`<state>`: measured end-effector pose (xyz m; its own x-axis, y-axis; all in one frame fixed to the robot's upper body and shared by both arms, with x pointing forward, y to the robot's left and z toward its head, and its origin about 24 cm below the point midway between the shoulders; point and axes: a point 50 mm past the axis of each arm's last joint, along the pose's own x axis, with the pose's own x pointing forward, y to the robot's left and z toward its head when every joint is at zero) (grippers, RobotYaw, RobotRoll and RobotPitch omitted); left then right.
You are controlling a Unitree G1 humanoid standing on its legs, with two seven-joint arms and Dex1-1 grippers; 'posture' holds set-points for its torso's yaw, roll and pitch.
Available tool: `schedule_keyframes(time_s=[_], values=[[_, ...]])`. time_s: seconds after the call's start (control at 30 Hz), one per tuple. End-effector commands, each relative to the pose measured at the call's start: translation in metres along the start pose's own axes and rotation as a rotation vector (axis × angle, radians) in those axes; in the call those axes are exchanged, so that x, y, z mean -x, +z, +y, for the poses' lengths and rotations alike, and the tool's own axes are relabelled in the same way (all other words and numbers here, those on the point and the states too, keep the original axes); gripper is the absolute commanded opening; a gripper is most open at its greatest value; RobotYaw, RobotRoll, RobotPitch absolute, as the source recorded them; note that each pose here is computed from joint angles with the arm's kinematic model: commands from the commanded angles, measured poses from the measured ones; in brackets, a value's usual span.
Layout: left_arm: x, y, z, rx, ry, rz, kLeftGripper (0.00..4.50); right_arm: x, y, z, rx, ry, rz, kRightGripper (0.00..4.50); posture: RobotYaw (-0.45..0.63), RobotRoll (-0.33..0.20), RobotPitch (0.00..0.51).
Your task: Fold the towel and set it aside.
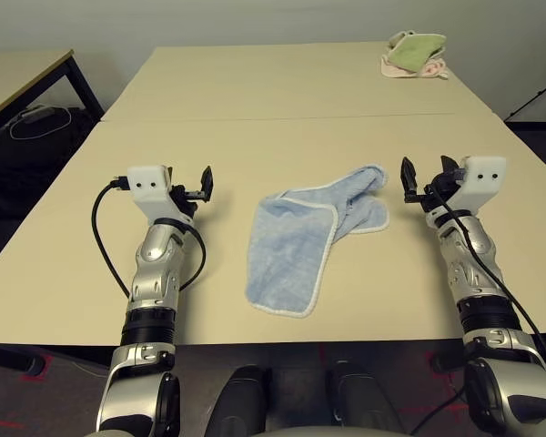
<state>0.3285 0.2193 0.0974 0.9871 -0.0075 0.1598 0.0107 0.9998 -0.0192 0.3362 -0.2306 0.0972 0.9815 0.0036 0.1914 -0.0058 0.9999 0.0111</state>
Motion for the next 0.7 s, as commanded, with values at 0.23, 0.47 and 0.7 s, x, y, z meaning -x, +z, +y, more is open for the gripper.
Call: schedule_keyframes(time_s=[0.23,0.47,0.7], values=[[-0.004,-0.001,-0.001,-0.023,0.023,0.017,4.5,0.003,-0.001,-0.003,0.016,0.012,0.027,4.46,0.03,0.0,0.032],[-0.004,0.001,-0.002,-0.015,0.012,0.019,4.5,-0.008,0.009,-0.005,0.135,0.274,0.102,4.46,0.04,0.0,0.029],[0.001,-0.002,-0.006,0.003,0.013,0.021,4.5,-0.029,0.032,-0.015,0.279,0.516,0.184,4.46,0.06,0.0,0.028]])
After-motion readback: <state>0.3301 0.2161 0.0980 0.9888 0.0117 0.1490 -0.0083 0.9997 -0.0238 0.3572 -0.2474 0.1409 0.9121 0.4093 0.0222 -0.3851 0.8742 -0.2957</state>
